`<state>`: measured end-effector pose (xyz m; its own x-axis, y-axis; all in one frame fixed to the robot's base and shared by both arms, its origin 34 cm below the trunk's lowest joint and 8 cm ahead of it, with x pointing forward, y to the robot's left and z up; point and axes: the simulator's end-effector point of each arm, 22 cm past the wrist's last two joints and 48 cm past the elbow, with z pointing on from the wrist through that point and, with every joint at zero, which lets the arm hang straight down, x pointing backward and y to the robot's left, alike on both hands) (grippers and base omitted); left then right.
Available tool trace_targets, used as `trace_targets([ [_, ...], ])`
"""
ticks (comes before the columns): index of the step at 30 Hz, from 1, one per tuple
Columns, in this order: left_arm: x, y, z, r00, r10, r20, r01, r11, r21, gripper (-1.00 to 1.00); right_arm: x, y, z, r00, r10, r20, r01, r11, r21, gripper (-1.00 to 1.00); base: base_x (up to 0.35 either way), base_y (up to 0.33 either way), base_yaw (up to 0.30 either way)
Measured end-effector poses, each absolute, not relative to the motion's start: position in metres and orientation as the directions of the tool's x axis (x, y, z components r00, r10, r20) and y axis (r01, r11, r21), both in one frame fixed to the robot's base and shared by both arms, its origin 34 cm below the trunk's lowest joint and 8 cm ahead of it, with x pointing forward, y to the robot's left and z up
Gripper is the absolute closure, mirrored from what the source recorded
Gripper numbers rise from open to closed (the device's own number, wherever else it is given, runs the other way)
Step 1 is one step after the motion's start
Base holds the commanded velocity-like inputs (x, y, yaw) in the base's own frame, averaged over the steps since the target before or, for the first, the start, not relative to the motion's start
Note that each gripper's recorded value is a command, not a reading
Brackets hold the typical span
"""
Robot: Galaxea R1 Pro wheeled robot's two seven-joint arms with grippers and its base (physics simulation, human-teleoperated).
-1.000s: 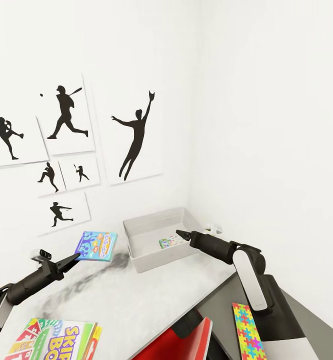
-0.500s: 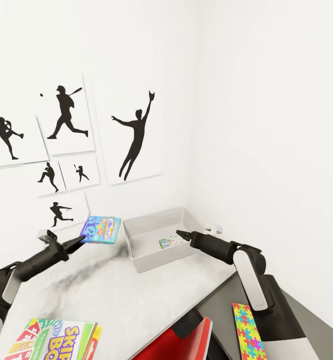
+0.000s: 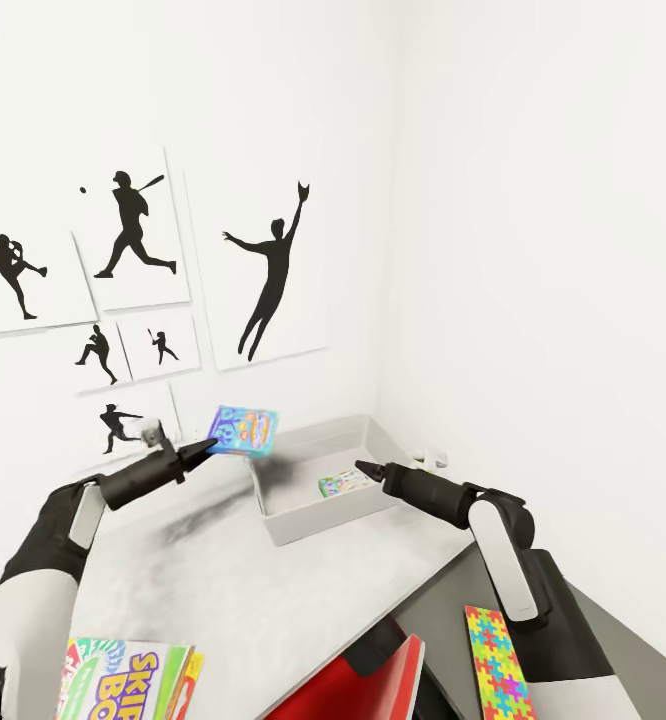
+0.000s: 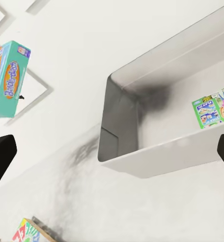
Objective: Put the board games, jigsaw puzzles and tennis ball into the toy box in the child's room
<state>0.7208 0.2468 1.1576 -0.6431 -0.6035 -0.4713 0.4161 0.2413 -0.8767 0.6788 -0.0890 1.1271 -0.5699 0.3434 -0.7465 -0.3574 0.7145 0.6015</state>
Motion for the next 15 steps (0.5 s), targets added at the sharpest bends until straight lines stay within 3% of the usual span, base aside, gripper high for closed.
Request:
trace_targets([
  [15, 0.757, 0.172, 1.135, -0.652, -0.593, -0.472, 0.318, 0.351, -0.881, 1.00, 0.679, -0.090, 1.127, -0.570, 0.343, -0.746, -0.356, 0.716, 0.601, -1.00, 0.000, 0.000, 0.000],
])
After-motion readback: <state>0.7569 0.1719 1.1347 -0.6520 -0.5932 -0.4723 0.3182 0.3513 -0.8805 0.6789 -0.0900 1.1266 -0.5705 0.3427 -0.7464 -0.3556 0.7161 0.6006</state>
